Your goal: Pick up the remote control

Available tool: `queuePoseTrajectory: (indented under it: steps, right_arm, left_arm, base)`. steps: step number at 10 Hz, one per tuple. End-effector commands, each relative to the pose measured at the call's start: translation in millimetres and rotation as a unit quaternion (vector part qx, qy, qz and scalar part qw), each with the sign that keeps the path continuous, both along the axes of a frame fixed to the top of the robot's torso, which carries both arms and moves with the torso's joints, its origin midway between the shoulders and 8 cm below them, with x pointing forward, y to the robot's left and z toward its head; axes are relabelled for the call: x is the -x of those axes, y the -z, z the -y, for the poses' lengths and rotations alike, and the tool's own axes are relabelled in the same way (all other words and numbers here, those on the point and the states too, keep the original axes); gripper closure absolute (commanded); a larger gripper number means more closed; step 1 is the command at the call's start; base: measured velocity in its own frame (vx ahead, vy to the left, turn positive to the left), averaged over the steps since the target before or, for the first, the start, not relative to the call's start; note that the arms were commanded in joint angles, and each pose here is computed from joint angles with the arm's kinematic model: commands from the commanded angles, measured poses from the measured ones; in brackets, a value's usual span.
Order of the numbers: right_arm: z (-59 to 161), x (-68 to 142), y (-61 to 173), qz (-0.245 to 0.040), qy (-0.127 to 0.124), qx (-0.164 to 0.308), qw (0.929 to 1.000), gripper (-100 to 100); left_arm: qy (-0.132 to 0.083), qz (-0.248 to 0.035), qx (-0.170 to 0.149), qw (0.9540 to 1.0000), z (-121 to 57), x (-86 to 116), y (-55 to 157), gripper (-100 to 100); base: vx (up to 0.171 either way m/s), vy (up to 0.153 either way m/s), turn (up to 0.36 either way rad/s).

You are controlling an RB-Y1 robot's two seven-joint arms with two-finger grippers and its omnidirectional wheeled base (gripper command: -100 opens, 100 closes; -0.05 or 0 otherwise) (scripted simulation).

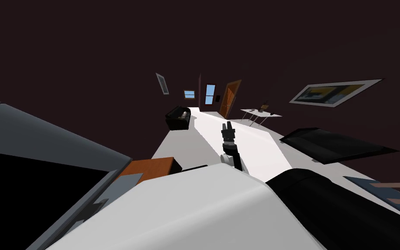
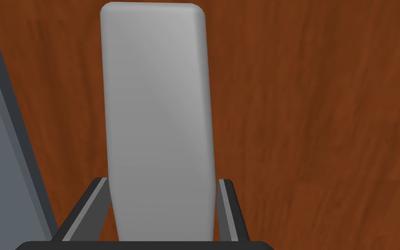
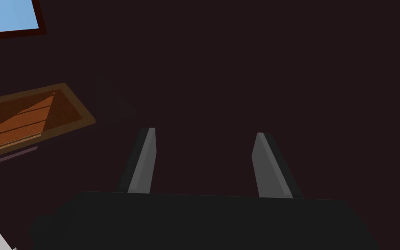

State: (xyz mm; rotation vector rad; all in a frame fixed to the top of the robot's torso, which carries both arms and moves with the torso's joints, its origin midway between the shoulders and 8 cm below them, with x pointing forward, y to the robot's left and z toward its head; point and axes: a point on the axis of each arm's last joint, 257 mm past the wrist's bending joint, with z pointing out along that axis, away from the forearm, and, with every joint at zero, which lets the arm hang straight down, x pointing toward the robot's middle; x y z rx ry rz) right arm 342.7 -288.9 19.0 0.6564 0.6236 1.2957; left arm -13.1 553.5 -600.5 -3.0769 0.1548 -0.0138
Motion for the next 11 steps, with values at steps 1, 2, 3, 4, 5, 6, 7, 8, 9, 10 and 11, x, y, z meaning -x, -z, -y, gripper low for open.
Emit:
queuePoseTrajectory:
  steps: [1,2,3,4,5,6,7,8,9,10,11]
  right_arm:
    - [0,0,0,0.000,0.000,0.000,1.0000,0]
    - [0,0,0,0.000,0.000,0.000,1.0000,0]
    - [0,0,0,0.000,0.000,0.000,1.0000,0]
    - [0,0,0,0.000,0.000,0.000,1.0000,0]
    - [0,0,0,0.000,0.000,0.000,1.0000,0]
    - [0,0,0,0.000,0.000,0.000,1.0000,0]
    - [0,0,0,0.000,0.000,0.000,1.0000,0]
    - [0,0,0,0.000,0.000,0.000,1.0000,0]
    - [0,0,0,0.000,0.000,0.000,1.0000,0]
    - [0,0,0,0.000,0.000,0.000,1.0000,0]
    - [0,0,0,0.000,0.000,0.000,1.0000,0]
  left_arm:
    - [0.000,0.000,0.000,1.0000,0.0,0,0,100]
    - [0.000,0.000,0.000,1.0000,-0.1,0,0,100]
    - [0.000,0.000,0.000,1.0000,-0.2,0,0,0]
    - [0.012,-0.002,0.000,0.9999,-6.0,5,-6,100]
    - [0.022,-0.002,0.000,0.9997,-10.6,8,-10,100]
    - [0.027,-0.002,0.000,0.9996,-12.9,10,-13,100]
    - [0.033,-0.002,0.000,0.9995,-15.1,11,-15,100]
    - [0.043,-0.002,0.000,0.9991,-19.5,14,-20,100]
    - [0.048,-0.002,0.001,0.9988,-21.6,15,-23,100]
    - [0.043,-0.002,0.000,0.9991,-20.6,14,-21,100]
    - [0.045,-0.002,0.000,0.9990,-20.5,15,-21,0]
  base:
    - [0.000,0.000,0.000]
    - [0.000,0.000,0.000]
    - [0.000,0.000,0.000]
    - [0.074,-0.020,0.197]
    - [0.163,-0.035,0.294]
    - [0.149,-0.041,0.158]
    - [0.101,-0.032,0.099]
    - [0.097,-0.041,0.157]
    - [0.088,-0.042,0.138]
    - [0.034,-0.019,0.029]
    - [0.007,-0.005,-0.004]
